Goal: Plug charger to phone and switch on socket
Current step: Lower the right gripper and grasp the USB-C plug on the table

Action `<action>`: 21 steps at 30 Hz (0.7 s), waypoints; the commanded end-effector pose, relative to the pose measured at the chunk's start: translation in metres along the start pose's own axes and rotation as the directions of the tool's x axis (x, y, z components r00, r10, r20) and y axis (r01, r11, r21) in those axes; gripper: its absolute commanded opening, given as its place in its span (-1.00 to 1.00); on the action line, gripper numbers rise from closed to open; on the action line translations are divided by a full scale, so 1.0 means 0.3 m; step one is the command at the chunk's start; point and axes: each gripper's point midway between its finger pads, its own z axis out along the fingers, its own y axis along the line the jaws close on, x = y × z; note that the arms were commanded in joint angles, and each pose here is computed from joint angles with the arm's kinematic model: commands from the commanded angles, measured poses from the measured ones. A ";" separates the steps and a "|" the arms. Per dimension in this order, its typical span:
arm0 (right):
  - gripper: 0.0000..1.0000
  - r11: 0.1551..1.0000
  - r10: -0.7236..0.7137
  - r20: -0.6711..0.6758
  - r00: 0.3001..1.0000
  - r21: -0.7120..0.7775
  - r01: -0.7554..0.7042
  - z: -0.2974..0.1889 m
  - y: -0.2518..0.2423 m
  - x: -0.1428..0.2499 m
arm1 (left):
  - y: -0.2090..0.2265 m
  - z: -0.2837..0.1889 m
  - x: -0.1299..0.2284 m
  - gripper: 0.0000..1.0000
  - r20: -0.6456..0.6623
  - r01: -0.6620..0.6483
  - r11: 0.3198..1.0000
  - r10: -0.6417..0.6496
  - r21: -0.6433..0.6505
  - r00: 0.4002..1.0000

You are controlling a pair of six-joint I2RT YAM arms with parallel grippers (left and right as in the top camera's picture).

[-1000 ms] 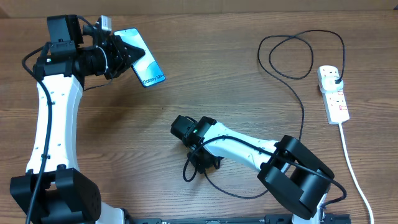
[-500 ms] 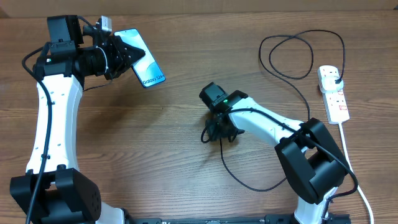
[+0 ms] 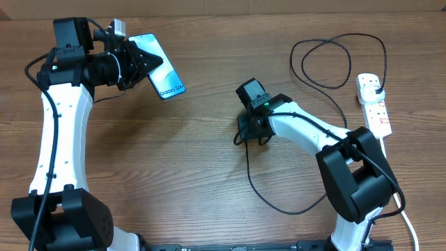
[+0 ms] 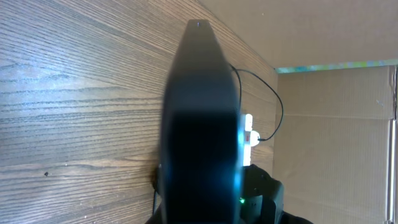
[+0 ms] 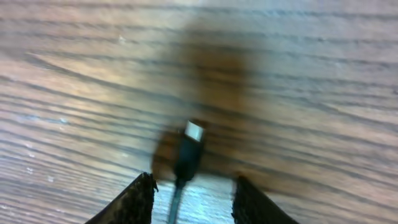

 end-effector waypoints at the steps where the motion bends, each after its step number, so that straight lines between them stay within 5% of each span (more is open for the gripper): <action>1: -0.17 0.999 0.035 -0.013 0.999 0.010 -0.035 0.024 0.002 0.018 | -0.032 -0.016 -0.005 -0.92 0.010 -0.044 0.999 0.043 0.021 0.999; 21: -0.62 0.996 0.088 -0.051 0.995 0.024 -0.087 0.073 0.001 0.056 | -0.035 -0.016 -0.008 -0.92 0.013 -0.048 0.999 0.048 0.024 0.999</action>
